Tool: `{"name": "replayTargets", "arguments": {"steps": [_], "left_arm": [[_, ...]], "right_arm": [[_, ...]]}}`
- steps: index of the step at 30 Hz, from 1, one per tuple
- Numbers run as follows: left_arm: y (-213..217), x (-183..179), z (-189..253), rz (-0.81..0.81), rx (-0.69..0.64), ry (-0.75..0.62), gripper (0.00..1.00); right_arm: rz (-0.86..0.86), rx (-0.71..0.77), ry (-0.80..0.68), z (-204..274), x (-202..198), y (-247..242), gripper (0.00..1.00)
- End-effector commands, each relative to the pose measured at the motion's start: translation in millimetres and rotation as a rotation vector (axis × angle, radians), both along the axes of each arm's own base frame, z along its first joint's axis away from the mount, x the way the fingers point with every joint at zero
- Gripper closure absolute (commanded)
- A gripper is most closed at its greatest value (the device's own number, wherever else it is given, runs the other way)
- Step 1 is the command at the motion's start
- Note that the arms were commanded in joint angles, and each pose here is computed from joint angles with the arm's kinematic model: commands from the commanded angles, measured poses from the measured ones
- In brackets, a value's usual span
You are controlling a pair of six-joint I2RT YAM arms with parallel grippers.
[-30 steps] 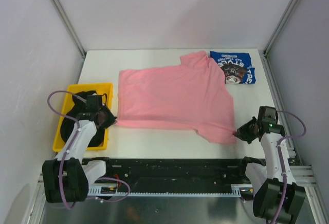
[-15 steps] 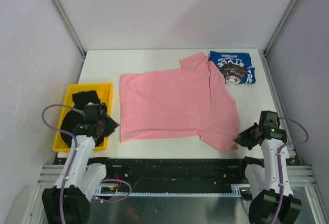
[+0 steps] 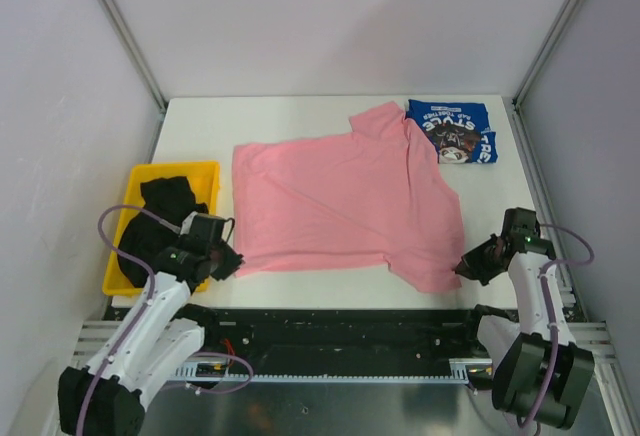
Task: Fold and stack the t-shirts
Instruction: Flatten out the tshirt
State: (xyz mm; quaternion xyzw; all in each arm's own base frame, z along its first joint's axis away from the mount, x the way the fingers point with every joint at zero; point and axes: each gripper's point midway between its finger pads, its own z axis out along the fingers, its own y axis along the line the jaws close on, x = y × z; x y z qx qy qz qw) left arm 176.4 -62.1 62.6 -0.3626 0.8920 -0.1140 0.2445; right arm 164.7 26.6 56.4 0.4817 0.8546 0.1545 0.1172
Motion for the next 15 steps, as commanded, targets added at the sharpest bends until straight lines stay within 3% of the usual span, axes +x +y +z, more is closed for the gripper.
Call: {"name": "replayTargets", "arguments": {"steps": [1,9,15], "left_arm": [[3,-5,-9,0.043,0.059,0.028,0.76],[17,14,-10,0.062,0.206,0.077,0.73],[13,41,-11,0.045,0.257,0.098,0.77]], "right_arm": [[0.033,0.008,-0.094,16,30,-2,1.00],[0.049,0.018,-0.138,28,50,-3,1.00],[0.063,0.014,-0.154,35,57,-4,1.00]]}}
